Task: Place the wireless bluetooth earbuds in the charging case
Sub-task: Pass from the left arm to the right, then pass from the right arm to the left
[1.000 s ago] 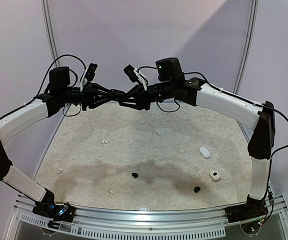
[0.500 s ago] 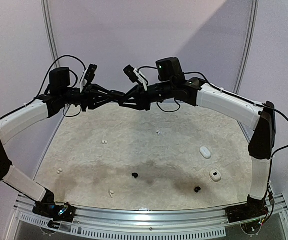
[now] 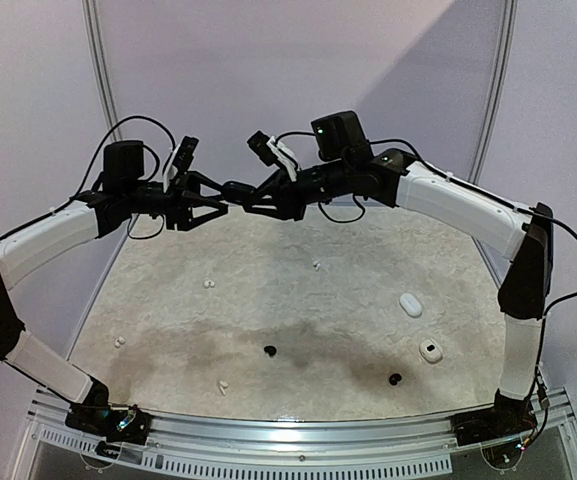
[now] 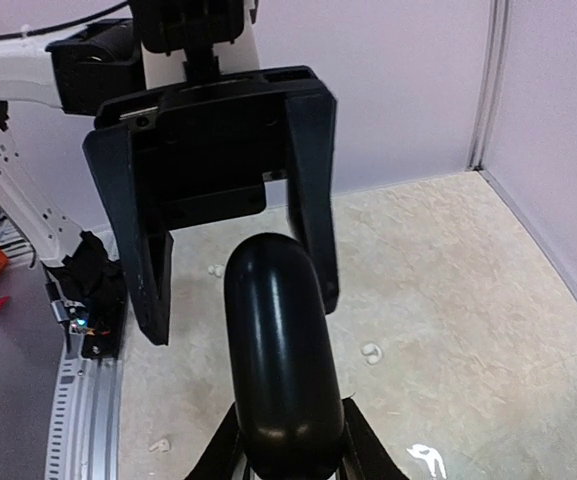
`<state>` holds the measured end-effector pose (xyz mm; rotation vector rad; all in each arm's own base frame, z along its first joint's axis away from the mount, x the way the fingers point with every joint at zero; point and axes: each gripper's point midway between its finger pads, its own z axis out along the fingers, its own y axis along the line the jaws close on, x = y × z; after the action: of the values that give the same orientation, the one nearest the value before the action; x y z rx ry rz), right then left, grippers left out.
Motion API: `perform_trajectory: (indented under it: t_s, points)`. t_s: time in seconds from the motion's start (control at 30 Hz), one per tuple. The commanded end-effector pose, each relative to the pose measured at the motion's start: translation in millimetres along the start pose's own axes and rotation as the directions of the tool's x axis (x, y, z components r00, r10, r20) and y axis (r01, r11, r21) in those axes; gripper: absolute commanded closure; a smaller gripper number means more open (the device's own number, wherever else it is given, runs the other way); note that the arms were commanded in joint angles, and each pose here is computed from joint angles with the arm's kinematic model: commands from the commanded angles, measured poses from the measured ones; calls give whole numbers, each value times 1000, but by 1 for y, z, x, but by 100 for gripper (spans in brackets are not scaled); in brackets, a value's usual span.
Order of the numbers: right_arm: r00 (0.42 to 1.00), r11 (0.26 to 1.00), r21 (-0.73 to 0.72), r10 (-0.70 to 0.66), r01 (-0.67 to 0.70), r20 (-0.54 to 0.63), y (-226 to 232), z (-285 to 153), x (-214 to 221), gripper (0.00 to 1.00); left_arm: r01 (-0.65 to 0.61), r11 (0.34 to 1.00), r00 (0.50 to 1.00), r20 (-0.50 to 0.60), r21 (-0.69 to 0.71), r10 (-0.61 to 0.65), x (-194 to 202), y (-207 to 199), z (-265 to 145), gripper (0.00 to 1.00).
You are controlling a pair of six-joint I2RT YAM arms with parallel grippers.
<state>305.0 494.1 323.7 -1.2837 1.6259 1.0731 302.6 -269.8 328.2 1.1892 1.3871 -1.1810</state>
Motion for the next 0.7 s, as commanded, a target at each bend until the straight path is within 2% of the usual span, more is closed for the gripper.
perform_trajectory:
  t_s: [0.0, 0.07, 0.2, 0.5, 0.67]
  points:
    - [992, 985, 131, -99, 109, -81, 6, -25, -15, 100, -34, 999, 995, -99, -35, 30, 25, 2, 9, 46]
    - [982, 975, 160, -136, 157, -132, 6, -25, -11, 100, -68, 997, 992, -113, -29, 64, 23, -2, 10, 49]
    - [975, 969, 168, -152, 179, -160, 8, -27, -11, 100, -70, 997, 992, -107, -25, 67, 22, -3, 13, 55]
    - [973, 967, 162, -173, 197, -155, 11, -27, -14, 100, -89, 996, 996, 4, -23, 89, -1, -1, 16, 58]
    - [975, 967, 164, -174, 195, -137, 12, -28, -19, 100, -86, 996, 996, 16, 4, 86, 0, -5, 17, 75]
